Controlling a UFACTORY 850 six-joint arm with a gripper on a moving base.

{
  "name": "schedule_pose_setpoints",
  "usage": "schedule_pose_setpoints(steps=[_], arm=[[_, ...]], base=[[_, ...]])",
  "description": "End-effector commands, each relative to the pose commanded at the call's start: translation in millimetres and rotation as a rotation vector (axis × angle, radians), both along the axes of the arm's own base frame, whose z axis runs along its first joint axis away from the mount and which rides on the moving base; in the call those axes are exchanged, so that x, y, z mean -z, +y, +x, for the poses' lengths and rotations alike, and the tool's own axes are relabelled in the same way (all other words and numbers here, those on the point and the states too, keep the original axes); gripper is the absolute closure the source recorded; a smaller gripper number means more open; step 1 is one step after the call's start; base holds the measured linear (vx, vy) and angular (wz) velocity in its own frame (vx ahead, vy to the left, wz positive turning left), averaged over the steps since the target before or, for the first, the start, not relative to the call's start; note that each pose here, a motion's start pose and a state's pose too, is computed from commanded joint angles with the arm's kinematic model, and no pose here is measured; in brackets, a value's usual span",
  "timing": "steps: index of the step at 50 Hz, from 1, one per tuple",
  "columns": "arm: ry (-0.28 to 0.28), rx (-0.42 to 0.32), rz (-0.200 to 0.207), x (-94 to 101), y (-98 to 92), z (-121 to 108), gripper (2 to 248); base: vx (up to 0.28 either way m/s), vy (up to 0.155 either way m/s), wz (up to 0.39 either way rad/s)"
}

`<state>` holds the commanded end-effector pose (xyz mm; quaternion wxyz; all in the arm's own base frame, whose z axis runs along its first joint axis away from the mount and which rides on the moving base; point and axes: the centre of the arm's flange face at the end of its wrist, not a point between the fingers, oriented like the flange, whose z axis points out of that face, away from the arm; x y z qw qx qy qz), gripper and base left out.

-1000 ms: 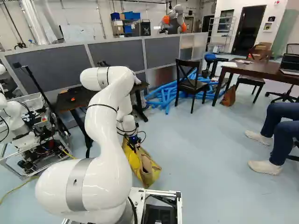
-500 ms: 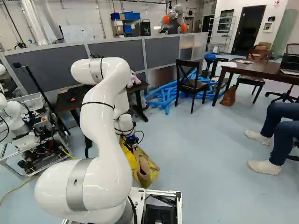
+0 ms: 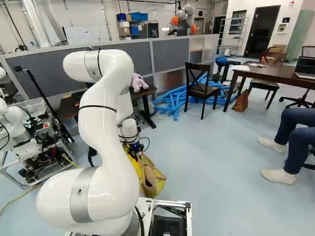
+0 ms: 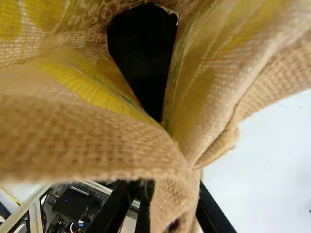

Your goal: Pick up the bag on the ground and place it on the table

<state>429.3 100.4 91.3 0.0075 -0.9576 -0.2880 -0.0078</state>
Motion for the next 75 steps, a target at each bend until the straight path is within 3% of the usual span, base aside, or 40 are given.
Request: schedule_pose_setpoints(steps=[35, 75], arm=[[-0.027, 0.003, -0.006, -52.6, -5.4, -14, 229], [-0.01, 0.075, -0.065, -113.1, -39.8, -15, 229]], base=[[0.0, 0.0, 0.0], [0.0, 0.0, 0.0]])
